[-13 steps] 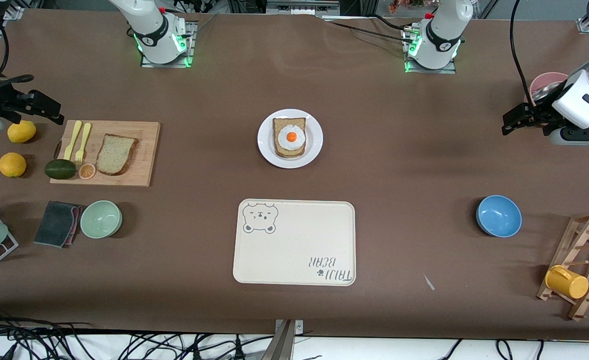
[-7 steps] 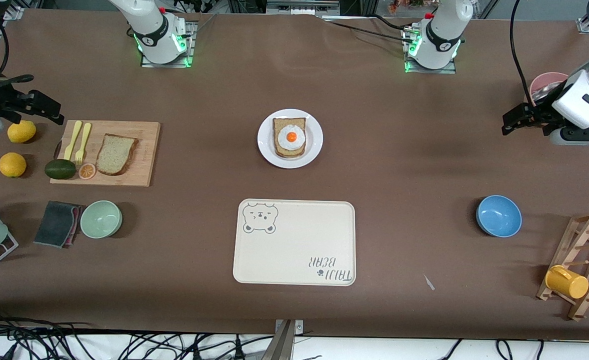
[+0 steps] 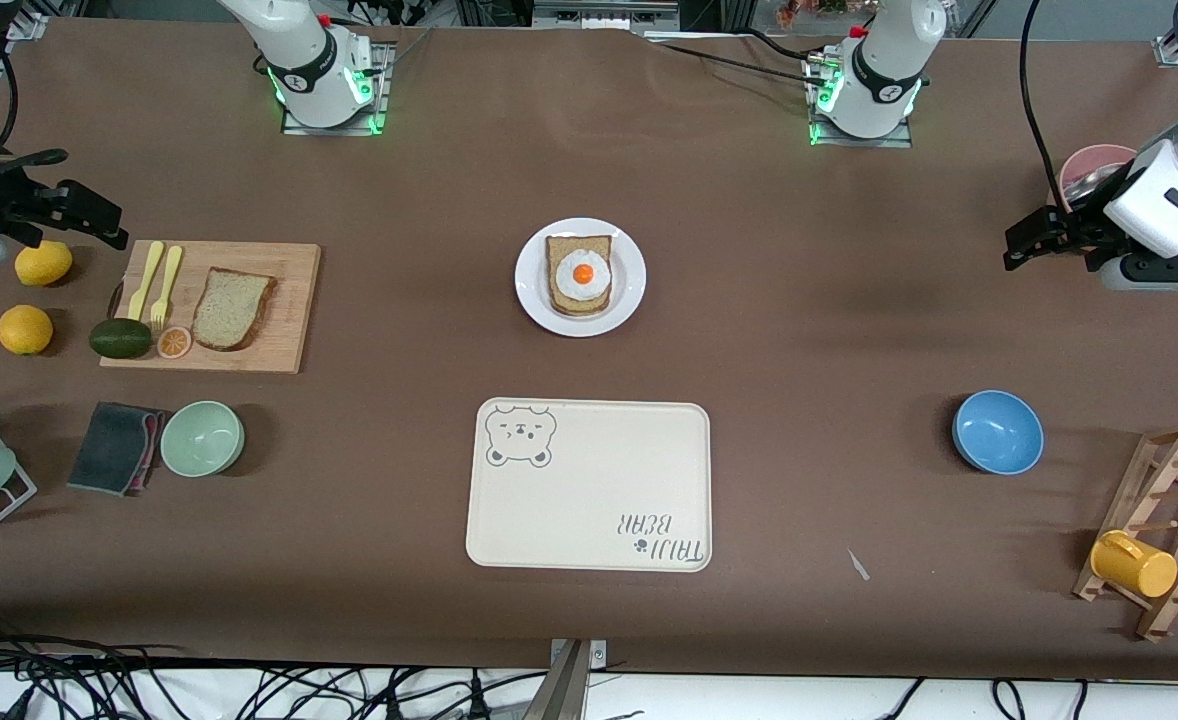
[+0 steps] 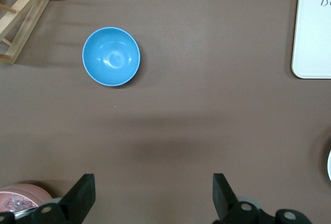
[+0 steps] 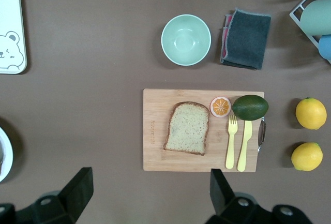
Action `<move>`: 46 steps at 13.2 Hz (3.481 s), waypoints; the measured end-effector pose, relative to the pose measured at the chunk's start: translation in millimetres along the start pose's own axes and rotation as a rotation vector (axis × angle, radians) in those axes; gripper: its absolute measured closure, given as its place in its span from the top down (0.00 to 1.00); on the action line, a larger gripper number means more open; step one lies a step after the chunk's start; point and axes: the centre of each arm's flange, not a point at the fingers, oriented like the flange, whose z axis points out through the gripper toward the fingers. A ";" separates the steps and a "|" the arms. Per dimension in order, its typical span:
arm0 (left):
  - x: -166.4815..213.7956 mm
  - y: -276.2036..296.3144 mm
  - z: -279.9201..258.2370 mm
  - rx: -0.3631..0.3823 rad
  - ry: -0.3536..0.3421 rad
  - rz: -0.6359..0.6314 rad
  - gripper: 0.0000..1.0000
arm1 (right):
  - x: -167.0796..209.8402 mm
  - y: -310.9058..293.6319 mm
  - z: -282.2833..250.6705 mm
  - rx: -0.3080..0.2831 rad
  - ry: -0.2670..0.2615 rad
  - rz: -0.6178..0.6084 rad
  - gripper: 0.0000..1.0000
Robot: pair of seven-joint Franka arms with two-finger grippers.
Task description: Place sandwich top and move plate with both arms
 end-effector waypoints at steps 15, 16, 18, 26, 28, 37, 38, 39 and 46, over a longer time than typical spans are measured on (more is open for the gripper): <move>0.3 -0.2 -0.2 0.000 0.003 0.000 1.00 | -0.1 -0.4 1.6 0.000 -0.008 -0.002 1.00; 0.3 -0.2 -0.2 0.000 0.003 0.000 1.00 | 0.0 -0.6 2.0 0.000 -0.009 -0.002 1.00; 0.3 -0.2 -0.2 0.000 0.003 0.000 1.00 | 0.6 -2.2 3.9 0.000 -0.014 -0.005 1.00; 0.8 -0.2 0.9 0.000 0.001 0.000 1.00 | 30.1 -2.4 82.0 0.002 -0.165 -0.011 1.00; 0.9 -0.2 0.8 0.000 0.002 0.000 1.00 | 42.8 1.1 109.6 0.001 -0.185 -0.006 1.00; 1.6 4.5 -3.8 0.001 0.019 0.008 1.00 | 26.8 3.8 245.4 -0.122 -0.194 0.082 0.96; 1.6 4.8 -3.8 0.001 0.019 0.009 1.00 | 21.4 3.4 258.8 -0.143 -0.186 0.093 0.95; 1.6 4.8 -3.7 0.001 0.018 0.009 1.00 | 16.6 2.6 271.2 -0.169 -0.169 0.097 0.93; 1.6 2.6 -3.3 0.000 0.017 0.005 1.00 | -18.9 -11.5 359.4 -0.168 -0.067 0.108 0.86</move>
